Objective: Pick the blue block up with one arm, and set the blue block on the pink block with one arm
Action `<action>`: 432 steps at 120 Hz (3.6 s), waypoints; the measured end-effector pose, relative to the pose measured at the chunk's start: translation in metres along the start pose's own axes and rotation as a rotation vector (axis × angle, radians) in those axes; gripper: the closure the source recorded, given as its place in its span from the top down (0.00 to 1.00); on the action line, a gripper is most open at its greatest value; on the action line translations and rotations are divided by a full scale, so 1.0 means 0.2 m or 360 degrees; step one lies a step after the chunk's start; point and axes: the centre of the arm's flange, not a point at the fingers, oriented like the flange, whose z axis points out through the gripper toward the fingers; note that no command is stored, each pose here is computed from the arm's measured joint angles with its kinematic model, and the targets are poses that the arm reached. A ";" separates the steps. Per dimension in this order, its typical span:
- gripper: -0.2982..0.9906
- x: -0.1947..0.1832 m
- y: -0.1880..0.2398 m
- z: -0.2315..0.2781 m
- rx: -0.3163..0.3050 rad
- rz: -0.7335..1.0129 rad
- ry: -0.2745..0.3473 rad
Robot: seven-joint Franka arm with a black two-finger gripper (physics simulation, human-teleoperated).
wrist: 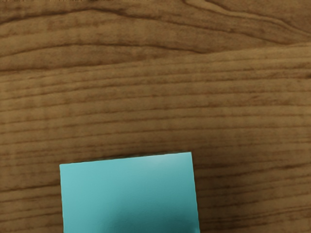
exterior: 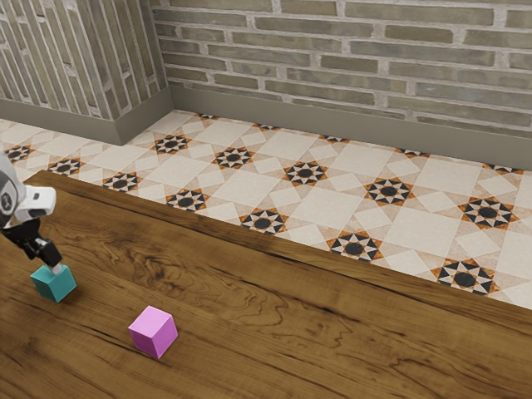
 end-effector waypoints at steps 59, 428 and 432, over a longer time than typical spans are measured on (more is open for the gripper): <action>0.74 -0.11 0.06 0.07 -0.0061 0.0021 0.0019; 0.53 0.32 0.34 -0.19 -0.0020 0.0132 0.0330; 0.52 0.34 0.37 -0.20 -0.0030 0.0145 0.0329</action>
